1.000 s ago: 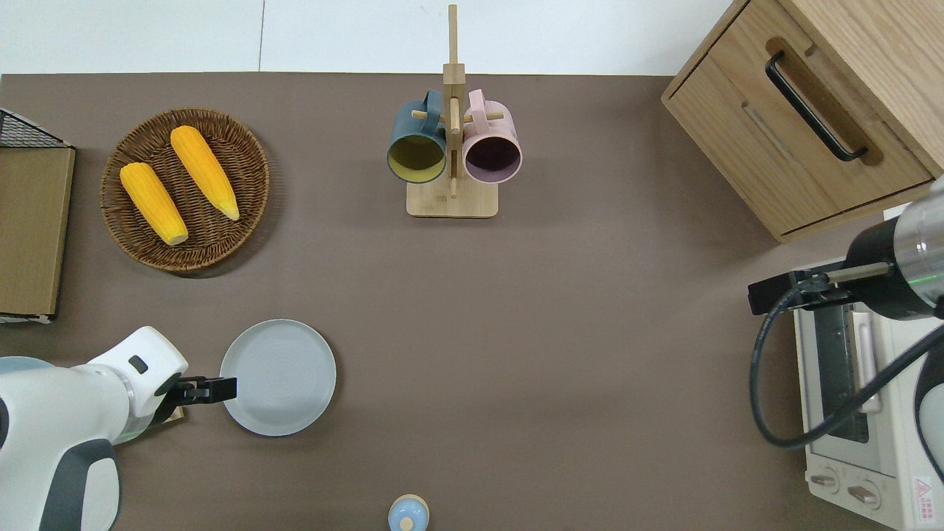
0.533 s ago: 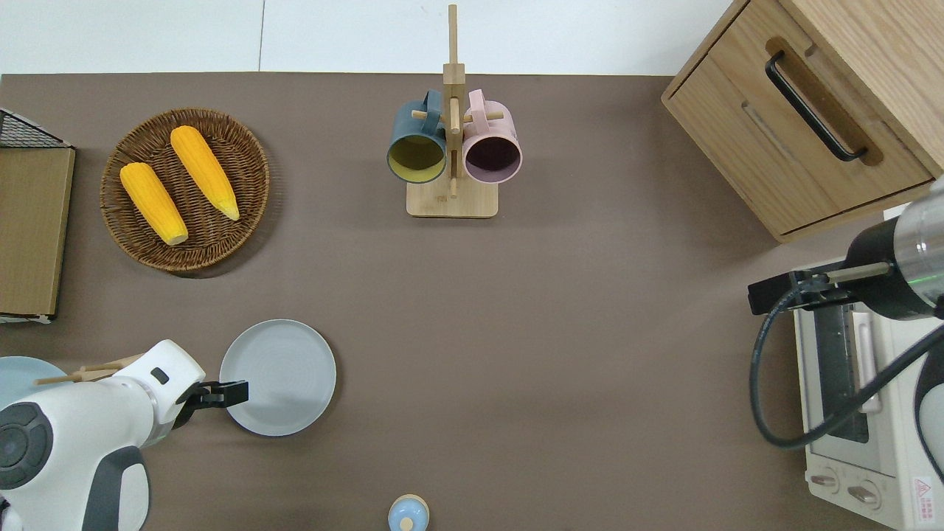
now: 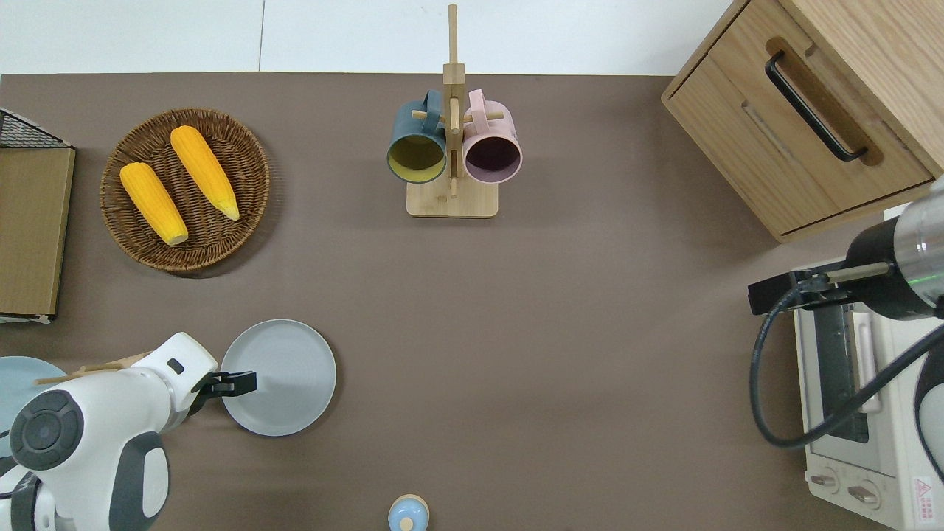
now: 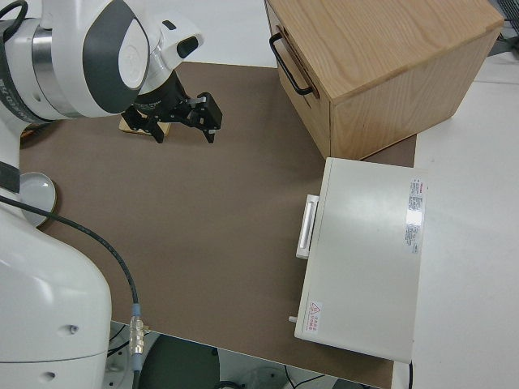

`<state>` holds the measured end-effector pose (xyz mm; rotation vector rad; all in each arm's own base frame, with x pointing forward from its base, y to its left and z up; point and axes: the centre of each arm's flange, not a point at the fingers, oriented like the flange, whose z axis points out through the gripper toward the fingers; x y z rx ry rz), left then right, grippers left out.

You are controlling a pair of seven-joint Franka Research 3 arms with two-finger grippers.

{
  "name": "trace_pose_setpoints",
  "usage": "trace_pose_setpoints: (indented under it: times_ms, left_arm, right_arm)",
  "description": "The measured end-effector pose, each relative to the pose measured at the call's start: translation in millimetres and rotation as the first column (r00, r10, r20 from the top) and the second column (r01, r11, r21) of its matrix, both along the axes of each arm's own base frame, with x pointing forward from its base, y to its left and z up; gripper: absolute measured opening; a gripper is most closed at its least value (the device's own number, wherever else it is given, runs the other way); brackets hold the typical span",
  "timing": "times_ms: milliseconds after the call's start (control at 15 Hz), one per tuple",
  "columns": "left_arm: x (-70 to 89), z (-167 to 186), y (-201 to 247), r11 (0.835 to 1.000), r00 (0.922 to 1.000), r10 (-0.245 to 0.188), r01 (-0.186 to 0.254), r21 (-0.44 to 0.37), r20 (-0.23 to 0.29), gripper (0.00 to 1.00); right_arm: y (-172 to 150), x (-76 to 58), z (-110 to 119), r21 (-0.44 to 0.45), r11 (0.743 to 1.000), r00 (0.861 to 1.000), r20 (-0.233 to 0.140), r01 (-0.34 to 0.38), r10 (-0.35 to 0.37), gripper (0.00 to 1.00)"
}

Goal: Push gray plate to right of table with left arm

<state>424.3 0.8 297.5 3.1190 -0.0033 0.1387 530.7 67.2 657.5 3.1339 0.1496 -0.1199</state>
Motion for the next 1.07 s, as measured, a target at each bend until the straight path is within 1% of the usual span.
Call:
trace_pose_setpoints:
  times_ms: [67, 200, 333, 400, 467, 533, 600, 933, 1067]
  left_arm:
    - [0.2, 0.0, 0.0, 1.000, 1.0000, 0.000, 0.000, 0.000, 0.001, 0.87]
    - [0.5, 0.2, 0.0, 1.000, 1.0000, 0.000, 0.000, 0.000, 0.001, 0.63]
    - [1.4, 2.1, -0.9, 1.000, 1.0000, -0.002, 0.002, 0.000, 0.006, 0.44]
    - [1.8, 3.2, -1.2, 1.000, 1.0000, -0.002, 0.002, 0.000, 0.009, 0.30]
    - [1.9, 3.7, -1.2, 1.000, 0.9999, -0.002, 0.002, 0.000, 0.010, 0.22]
    - [2.1, 5.0, -0.8, 1.000, 0.9999, -0.001, 0.001, 0.000, 0.012, 0.11]
    - [2.1, 6.6, -1.4, 1.000, 0.9999, -0.003, 0.003, -0.001, 0.015, 0.07]
    - [2.1, 6.2, -1.4, 1.000, 0.9999, -0.003, 0.003, -0.001, 0.015, 0.07]
    - [2.1, 6.6, -2.4, 1.000, 0.9999, -0.004, 0.004, -0.001, 0.015, 0.04]
  right_arm:
    - [0.0, 0.0, 0.0, 0.000, 1.000, 1.000, 0.000, 0.000, 0.000, 0.99]
    - [0.0, 0.0, 0.0, 0.000, 1.000, 1.000, 0.000, 0.000, 0.000, 0.99]
    - [0.0, 0.0, 0.0, 0.000, 1.000, 1.000, 0.000, 0.000, 0.000, 0.99]
    - [0.0, 0.0, 0.0, 0.000, 1.000, 1.000, 0.000, 0.000, 0.000, 0.99]
    - [0.0, 0.0, 0.0, 0.000, 1.000, 1.000, 0.000, 0.000, 0.000, 0.99]
    - [0.0, 0.0, 0.0, 0.000, 1.000, 1.000, 0.000, 0.000, 0.000, 0.99]
    - [0.0, 0.0, 0.0, 0.000, 1.000, 1.000, 0.000, 0.000, 0.000, 0.99]
    - [0.0, 0.0, 0.0, 0.000, 1.000, 1.000, 0.000, 0.000, 0.000, 0.99]
    - [0.0, 0.0, 0.0, 0.000, 1.000, 1.000, 0.000, 0.000, 0.000, 0.99]
